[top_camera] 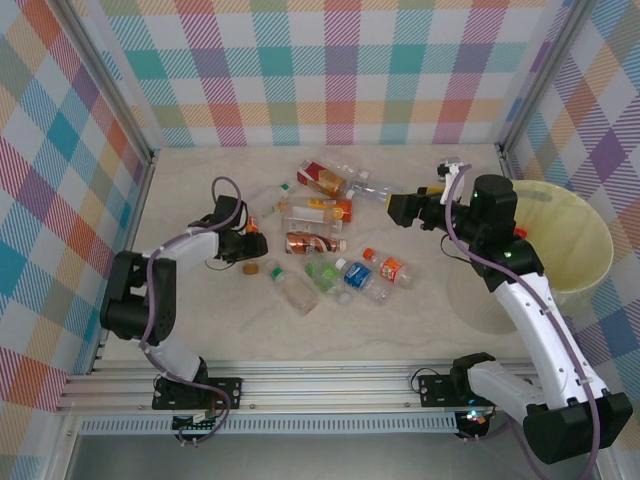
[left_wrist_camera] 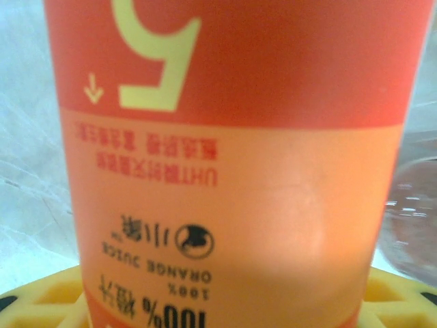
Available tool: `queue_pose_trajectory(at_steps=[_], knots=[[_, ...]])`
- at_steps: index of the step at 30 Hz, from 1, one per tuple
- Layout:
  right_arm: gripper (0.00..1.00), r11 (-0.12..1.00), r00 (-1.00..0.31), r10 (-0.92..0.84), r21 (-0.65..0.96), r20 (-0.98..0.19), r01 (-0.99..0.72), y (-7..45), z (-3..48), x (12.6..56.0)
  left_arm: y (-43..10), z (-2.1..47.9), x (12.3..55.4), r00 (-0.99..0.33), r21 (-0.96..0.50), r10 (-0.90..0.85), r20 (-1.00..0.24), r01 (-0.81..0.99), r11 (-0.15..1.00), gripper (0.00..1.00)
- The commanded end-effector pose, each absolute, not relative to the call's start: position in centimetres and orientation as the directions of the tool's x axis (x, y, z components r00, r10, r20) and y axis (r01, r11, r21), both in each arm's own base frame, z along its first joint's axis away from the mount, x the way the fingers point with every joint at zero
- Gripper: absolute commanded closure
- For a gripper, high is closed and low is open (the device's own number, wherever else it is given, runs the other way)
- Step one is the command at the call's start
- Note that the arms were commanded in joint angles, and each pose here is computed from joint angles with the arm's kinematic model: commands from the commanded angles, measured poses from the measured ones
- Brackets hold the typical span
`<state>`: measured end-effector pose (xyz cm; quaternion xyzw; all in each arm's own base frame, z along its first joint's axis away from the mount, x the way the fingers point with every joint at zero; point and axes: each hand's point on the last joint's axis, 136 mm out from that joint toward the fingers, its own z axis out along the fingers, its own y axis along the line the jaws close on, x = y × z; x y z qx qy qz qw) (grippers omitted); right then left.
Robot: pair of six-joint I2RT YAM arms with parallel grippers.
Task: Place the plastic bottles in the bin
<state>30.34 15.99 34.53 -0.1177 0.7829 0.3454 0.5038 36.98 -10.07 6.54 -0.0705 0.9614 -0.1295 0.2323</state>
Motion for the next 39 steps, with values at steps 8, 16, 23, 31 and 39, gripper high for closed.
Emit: queue_pose_trajectory(at_steps=[8, 16, 23, 31, 39], knots=[[0.0, 0.647, -0.439, 0.167, 0.434, -0.883, -0.627, 17.6, 36.2, 29.4, -18.5, 18.6, 36.5, -0.704, -0.39, -0.101, -0.703, 0.262, 0.883, 0.63], [0.0, 0.58, -0.528, 0.162, 0.514, -0.833, -0.632, 18.8, 35.8, 29.1, -26.6, 25.9, 33.5, -0.599, -0.438, -0.035, -0.8, 0.543, 0.717, 0.63], [0.0, 0.497, -0.646, 0.109, 0.604, -0.755, -0.623, 20.4, 35.2, 28.7, -33.0, 30.6, 29.3, -0.559, -0.503, 0.011, -0.829, 0.755, 0.42, 0.63], [0.0, 0.384, -0.647, 0.1, 0.629, -0.756, -0.675, 22.2, 37.0, 28.8, -37.0, 32.5, 26.3, -0.53, -0.503, 0.074, -0.845, 0.834, 0.227, 0.63], [0.0, 0.269, -0.604, 0.044, 0.591, -0.796, -0.76, 24.2, 38.3, 27.8, -38.5, 33.4, 25.5, -0.524, -0.509, 0.077, -0.848, 0.847, 0.154, 0.63]])
